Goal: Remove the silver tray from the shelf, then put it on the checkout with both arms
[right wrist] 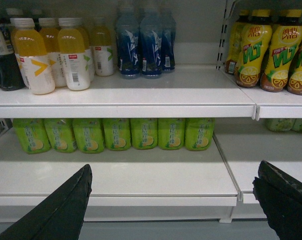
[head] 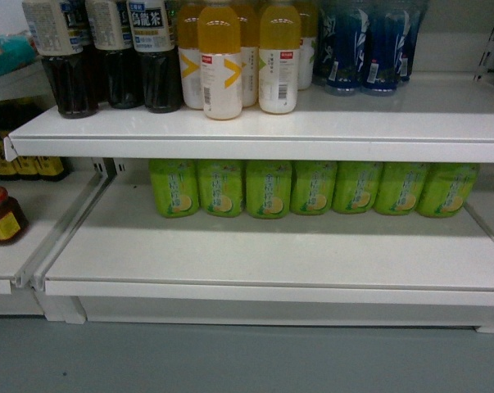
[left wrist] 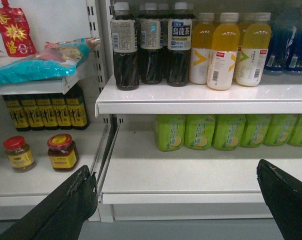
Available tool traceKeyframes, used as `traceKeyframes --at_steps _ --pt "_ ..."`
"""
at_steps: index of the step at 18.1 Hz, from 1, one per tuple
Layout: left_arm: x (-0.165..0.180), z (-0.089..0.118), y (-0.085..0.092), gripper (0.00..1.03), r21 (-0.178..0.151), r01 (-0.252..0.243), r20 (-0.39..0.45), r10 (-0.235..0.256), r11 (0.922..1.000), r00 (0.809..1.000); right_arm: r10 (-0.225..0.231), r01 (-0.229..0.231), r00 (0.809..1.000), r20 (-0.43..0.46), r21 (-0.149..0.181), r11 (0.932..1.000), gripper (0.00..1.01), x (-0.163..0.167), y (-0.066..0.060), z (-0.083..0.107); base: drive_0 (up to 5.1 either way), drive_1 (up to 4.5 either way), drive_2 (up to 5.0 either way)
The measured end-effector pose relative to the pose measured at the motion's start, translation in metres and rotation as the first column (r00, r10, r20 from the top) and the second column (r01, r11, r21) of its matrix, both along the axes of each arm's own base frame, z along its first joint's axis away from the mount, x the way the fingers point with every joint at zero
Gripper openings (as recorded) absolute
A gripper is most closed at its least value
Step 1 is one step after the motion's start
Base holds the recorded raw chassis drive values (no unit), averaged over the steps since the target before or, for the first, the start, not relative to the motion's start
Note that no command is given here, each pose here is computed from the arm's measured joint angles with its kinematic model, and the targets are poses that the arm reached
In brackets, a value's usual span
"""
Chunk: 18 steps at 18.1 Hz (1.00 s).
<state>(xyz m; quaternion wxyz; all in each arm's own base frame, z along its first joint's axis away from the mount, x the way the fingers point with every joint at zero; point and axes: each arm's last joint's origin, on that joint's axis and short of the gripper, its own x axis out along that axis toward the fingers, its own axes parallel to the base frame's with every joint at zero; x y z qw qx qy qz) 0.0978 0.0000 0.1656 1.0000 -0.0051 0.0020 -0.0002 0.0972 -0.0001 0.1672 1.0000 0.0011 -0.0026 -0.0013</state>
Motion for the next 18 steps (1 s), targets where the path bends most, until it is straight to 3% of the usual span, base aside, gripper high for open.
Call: traceKeyframes --at_steps 18 --pt "0.0000 0.0000 0.0000 0.98 0.000 0.000 0.000 0.000 1.0000 1.000 0.000 0.000 1.000 0.000 0.000 1.0000 0.98 0.0000 0.0000 0.0000 0.0 0.00 0.0"
